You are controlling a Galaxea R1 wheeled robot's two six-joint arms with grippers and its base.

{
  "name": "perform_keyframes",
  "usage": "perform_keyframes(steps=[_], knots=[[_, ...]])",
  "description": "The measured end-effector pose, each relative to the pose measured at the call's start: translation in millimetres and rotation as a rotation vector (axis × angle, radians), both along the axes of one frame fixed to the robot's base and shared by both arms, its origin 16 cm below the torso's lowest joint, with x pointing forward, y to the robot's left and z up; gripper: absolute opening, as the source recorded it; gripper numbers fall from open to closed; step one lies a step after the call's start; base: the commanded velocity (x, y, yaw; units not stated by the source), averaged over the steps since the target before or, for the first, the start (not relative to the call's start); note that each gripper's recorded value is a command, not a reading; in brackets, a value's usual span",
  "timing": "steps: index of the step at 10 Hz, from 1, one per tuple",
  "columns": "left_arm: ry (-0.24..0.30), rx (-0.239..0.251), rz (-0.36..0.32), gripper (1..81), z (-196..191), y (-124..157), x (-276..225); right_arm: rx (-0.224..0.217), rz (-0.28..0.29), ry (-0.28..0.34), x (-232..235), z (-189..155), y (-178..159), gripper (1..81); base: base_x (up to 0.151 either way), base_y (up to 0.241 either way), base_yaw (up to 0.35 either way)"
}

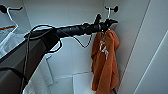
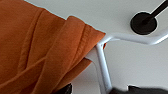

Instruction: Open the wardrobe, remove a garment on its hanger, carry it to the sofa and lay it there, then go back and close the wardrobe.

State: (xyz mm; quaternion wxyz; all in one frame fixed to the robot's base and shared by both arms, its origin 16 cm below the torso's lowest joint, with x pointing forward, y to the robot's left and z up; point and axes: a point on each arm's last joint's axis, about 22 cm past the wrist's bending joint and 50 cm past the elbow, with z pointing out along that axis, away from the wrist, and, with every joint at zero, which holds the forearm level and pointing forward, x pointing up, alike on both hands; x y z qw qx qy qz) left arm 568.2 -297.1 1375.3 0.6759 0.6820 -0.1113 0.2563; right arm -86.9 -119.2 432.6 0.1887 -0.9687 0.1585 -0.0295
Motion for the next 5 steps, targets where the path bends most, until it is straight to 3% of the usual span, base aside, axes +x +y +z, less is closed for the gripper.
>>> perform_keyframes(steps=[1,5], knots=[[0.006,-0.018,-0.004,1.0,1.6,-0.2,-0.4,-0.001,0.0,0.001,-0.3,-0.1,-0.7,81.1,0.0,0.0,0.0],[0.0,-0.013,-0.013,1.0,-3.8,6.0,-2.4,0.0,0.0,0.002,-0.3,0.0,0.2,81.1,0.0,0.0,0.0]])
